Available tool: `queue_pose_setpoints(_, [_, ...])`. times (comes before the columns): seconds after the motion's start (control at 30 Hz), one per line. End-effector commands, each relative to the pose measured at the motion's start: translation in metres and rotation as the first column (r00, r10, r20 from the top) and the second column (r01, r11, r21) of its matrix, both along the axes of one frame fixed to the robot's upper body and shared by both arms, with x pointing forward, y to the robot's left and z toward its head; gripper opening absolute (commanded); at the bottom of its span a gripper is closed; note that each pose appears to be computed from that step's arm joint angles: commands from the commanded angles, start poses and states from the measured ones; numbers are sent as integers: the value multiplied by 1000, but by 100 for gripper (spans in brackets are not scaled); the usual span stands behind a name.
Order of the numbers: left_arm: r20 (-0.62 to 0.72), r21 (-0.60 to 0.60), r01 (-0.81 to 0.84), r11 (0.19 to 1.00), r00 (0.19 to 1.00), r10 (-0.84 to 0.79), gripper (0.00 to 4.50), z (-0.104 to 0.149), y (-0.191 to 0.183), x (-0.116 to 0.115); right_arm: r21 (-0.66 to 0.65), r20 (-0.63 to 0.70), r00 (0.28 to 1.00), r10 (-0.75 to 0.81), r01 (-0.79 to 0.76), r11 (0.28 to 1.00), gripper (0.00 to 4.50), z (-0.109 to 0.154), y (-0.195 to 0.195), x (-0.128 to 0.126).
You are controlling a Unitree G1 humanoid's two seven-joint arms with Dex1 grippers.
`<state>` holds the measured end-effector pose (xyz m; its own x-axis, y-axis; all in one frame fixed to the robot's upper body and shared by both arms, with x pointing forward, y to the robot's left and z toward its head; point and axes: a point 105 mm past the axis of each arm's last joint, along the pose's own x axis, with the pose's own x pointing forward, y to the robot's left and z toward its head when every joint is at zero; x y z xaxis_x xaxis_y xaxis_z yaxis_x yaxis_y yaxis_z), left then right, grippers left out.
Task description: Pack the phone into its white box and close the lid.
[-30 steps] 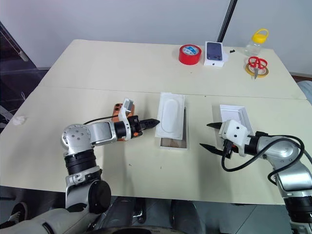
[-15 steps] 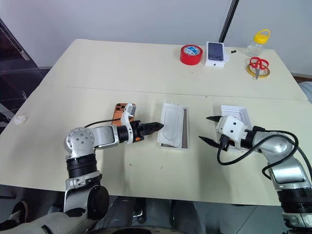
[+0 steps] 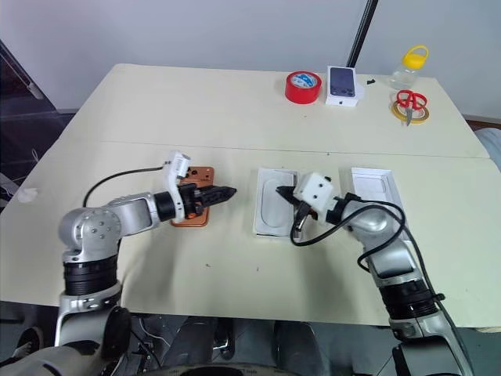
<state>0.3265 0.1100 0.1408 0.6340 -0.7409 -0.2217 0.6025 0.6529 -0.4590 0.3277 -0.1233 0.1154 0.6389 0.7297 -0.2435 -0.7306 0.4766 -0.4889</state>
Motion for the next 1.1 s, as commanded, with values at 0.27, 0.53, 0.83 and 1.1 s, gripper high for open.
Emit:
queue_pose_setpoints(0.27, [21, -72, -55, 996, 998, 57, 297, 10, 28, 7, -281, 3, 999, 34, -32, 959, 4, -19, -12, -3])
queue_pose_setpoints(0.53, [7, -100, -60, 993, 998, 61, 297, 10, 24, 9, -239, 55, 996, 65, -50, 970, 4, 4, 2, -3])
queue_pose_setpoints(0.83, [-7, -120, -54, 991, 999, 54, 297, 10, 18, 10, -173, 86, 996, 38, -23, 985, 4, 19, 13, 4])
queue_pose_setpoints(1.1, [-12, -125, -54, 991, 999, 53, 297, 11, 15, 10, -327, 87, 995, 57, -25, 945, 4, -13, 20, 9])
